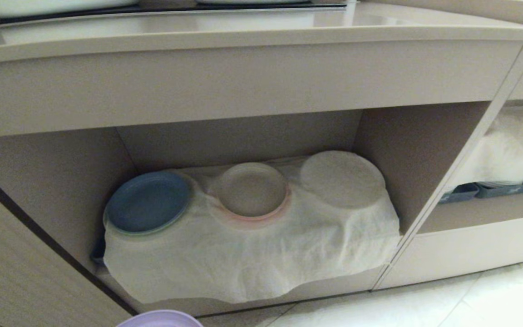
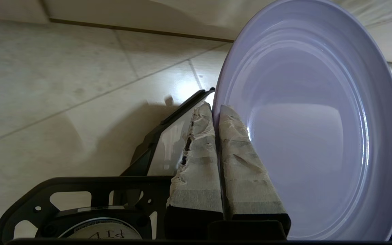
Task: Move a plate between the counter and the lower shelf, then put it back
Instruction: Put the plate
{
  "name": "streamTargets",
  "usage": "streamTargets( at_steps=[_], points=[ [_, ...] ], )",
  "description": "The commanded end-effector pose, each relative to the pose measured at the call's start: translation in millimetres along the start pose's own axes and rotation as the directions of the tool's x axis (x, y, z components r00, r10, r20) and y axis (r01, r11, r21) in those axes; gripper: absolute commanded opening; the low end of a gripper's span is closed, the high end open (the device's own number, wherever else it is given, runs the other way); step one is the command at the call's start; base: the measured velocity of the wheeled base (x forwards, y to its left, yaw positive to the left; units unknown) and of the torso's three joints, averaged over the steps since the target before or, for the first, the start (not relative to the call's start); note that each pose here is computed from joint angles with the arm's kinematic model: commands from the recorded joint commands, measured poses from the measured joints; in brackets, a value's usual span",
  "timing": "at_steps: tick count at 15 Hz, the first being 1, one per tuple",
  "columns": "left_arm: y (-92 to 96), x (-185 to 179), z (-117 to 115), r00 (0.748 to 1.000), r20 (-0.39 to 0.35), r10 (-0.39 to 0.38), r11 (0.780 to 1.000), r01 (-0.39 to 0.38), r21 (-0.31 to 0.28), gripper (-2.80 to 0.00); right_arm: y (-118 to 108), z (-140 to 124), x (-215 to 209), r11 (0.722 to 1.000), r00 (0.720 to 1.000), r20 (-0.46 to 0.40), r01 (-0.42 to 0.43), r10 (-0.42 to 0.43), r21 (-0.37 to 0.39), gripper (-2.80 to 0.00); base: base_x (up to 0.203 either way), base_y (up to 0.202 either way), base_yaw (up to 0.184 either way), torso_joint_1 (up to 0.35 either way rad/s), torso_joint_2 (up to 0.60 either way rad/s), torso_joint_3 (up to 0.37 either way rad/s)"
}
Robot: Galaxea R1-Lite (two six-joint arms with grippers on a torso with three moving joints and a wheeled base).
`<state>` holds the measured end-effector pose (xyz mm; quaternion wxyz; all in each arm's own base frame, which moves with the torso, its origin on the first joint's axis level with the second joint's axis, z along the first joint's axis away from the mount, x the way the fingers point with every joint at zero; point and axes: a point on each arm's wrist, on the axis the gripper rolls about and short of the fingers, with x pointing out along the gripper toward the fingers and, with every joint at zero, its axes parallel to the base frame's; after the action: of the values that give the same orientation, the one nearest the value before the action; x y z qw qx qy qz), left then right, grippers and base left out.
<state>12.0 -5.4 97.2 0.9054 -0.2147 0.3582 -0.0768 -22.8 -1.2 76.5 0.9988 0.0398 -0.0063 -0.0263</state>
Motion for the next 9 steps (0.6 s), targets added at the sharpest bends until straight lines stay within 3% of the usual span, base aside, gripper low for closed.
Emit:
streamTargets(
  at_steps=[1, 3, 9],
  points=[
    [0.1, -0.1, -0.2, 1.000, -0.001, -0.001, 1.000, 0.001, -0.003, -2.80, 0.0, 0.0, 0.0, 1.000, 1.000, 0.000, -0.001, 0.001, 0.000, -2.80, 0.000, 0.171, 0.000, -0.002, 0.00, 0.003],
    [-0.1, -0.3, 0.1, 1.000, 0.001, 0.000, 1.000, 0.000, -0.003, -2.80, 0.0, 0.0, 0.0, 1.000, 1.000, 0.000, -0.001, 0.001, 0.000, -2.80, 0.000, 0.085, -0.001, 0.004, 0.00, 0.004],
    [-0.6, -1.2, 1.2, 1.000, 0.014, 0.004, 1.000, -0.004, -0.003, -2.80, 0.0, 0.0, 0.0, 1.000, 1.000, 0.000, 0.000, 0.000, 0.000, -2.80, 0.000, 0.000, 0.000, 0.000, 0.00, 0.000]
  ],
)
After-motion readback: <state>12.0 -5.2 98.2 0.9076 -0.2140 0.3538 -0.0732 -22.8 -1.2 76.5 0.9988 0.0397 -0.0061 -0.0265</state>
